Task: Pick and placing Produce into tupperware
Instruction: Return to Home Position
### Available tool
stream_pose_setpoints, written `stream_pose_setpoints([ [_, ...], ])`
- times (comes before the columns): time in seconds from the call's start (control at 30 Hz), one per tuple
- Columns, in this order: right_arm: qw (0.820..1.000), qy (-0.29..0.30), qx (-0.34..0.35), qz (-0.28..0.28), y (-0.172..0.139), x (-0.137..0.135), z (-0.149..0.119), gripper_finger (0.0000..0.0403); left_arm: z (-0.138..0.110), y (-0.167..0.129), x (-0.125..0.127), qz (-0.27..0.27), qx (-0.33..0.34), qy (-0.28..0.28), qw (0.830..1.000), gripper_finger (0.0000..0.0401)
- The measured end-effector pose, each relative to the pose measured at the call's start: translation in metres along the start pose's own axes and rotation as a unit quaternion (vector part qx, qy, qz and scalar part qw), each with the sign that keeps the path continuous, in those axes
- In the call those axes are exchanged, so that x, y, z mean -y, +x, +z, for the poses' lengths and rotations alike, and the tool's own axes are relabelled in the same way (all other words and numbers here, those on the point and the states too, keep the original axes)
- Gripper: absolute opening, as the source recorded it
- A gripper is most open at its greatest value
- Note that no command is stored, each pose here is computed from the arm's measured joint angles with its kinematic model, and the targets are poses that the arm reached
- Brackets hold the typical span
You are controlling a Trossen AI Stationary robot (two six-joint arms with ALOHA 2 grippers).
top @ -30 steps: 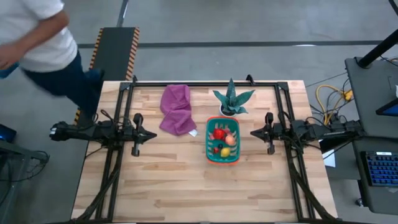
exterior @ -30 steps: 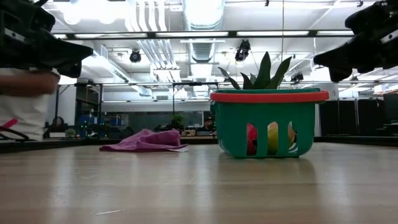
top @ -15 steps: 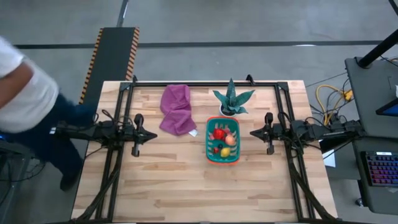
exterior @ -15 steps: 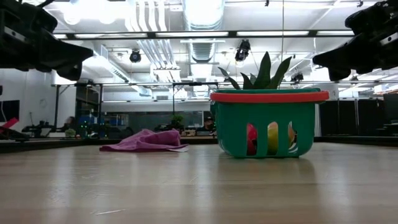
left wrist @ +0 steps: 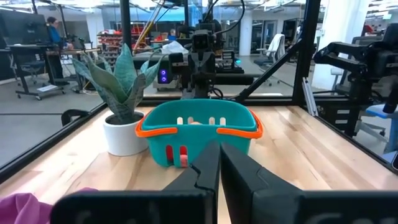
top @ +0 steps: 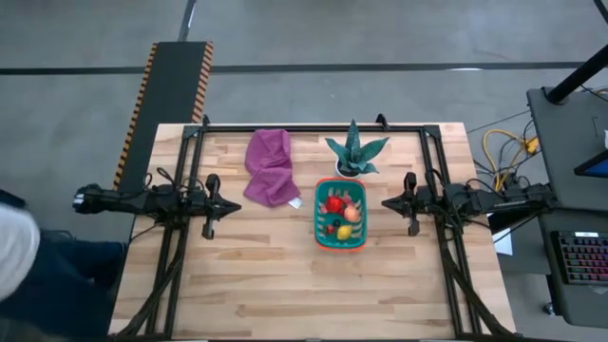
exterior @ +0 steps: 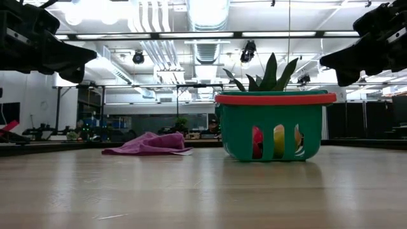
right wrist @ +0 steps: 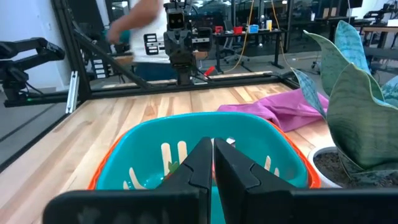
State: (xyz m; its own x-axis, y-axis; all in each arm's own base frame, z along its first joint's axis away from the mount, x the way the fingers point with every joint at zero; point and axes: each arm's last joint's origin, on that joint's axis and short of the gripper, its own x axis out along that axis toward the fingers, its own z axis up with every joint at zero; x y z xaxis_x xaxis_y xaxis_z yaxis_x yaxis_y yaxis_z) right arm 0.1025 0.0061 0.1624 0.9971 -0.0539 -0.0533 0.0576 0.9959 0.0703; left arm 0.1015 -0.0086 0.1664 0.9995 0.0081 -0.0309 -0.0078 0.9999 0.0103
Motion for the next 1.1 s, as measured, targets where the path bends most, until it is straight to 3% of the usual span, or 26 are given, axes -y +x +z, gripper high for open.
stream_pose_setpoints([
  [1.1,1.0,0.0,0.0,0.0,0.0,0.0,-0.0001,0.0009,-0.002,0.0004,0.0002,-0.002,0.0,0.0,1.0,0.0],
])
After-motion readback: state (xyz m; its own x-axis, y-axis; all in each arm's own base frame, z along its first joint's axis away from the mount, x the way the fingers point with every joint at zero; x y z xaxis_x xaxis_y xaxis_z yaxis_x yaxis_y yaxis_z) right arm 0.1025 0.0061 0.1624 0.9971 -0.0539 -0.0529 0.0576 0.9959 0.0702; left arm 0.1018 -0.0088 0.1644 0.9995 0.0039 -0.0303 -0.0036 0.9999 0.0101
